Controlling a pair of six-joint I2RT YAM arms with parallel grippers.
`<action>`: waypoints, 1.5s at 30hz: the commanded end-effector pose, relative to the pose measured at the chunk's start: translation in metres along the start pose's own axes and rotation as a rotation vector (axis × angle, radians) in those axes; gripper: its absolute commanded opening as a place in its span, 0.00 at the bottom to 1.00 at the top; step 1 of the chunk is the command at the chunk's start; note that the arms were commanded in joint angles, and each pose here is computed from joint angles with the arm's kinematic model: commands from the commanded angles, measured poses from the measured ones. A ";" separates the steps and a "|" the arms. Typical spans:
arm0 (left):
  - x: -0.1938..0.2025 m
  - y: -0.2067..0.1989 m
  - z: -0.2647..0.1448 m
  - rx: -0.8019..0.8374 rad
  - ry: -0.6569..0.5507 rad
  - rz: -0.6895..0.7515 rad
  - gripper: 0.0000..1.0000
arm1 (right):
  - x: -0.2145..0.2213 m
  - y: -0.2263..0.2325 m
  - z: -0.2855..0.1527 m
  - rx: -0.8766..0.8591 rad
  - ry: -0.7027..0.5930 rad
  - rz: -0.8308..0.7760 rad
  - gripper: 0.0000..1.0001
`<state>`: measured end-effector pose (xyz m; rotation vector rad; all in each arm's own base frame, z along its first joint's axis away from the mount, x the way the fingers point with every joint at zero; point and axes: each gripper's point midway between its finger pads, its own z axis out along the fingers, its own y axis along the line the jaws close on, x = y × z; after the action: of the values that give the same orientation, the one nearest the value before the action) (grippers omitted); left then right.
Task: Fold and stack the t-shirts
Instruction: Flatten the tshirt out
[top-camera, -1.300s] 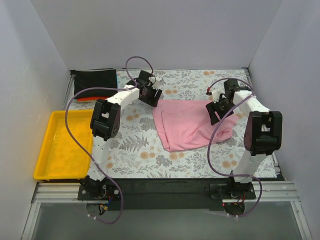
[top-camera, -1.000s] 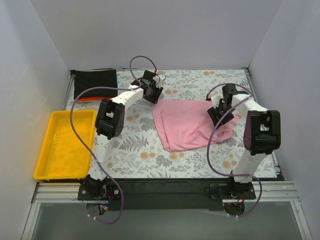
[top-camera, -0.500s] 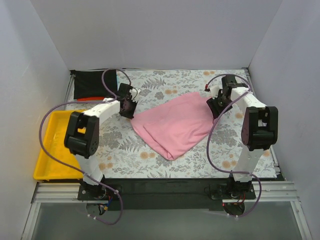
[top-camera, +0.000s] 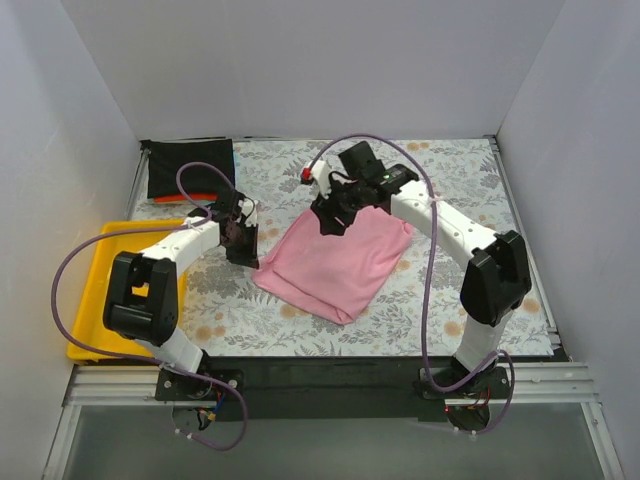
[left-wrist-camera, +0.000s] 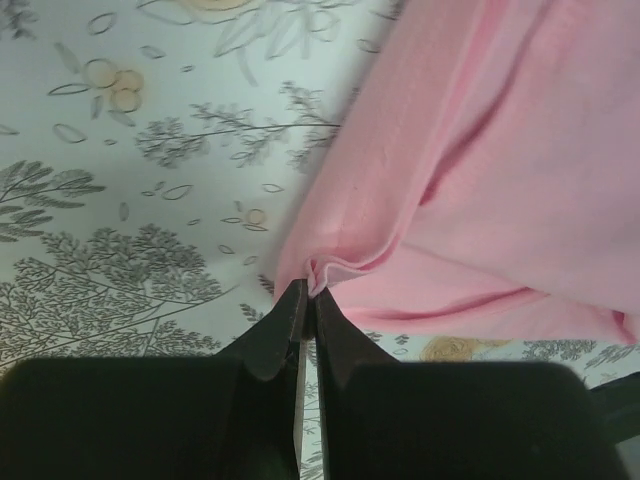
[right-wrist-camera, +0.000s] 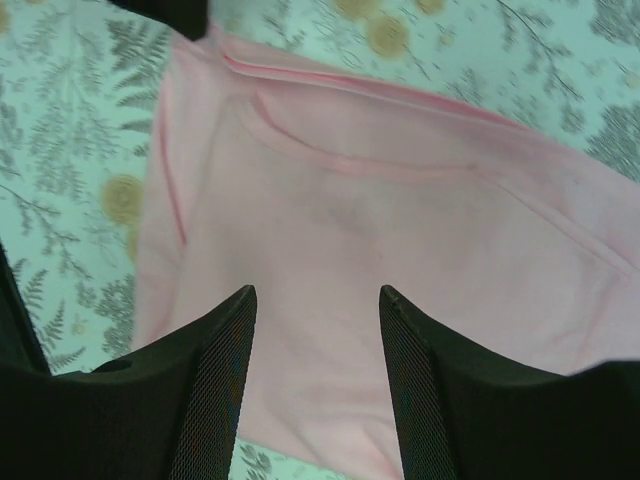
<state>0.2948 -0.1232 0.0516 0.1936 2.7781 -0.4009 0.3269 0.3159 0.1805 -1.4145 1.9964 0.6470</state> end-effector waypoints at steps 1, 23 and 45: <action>0.006 0.018 0.002 0.007 0.063 -0.137 0.00 | -0.025 0.032 0.022 -0.068 -0.061 -0.003 0.59; 0.018 0.035 0.027 0.061 0.186 -0.326 0.00 | -0.013 0.098 0.161 -0.079 0.089 -0.157 0.62; 0.020 0.042 0.031 0.064 0.205 -0.352 0.00 | 0.023 0.101 0.177 -0.105 0.182 -0.176 0.09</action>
<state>0.2943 -0.0969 0.0153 -0.2472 2.9824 -0.6253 0.2619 0.4562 0.0362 -1.7342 1.9950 0.5658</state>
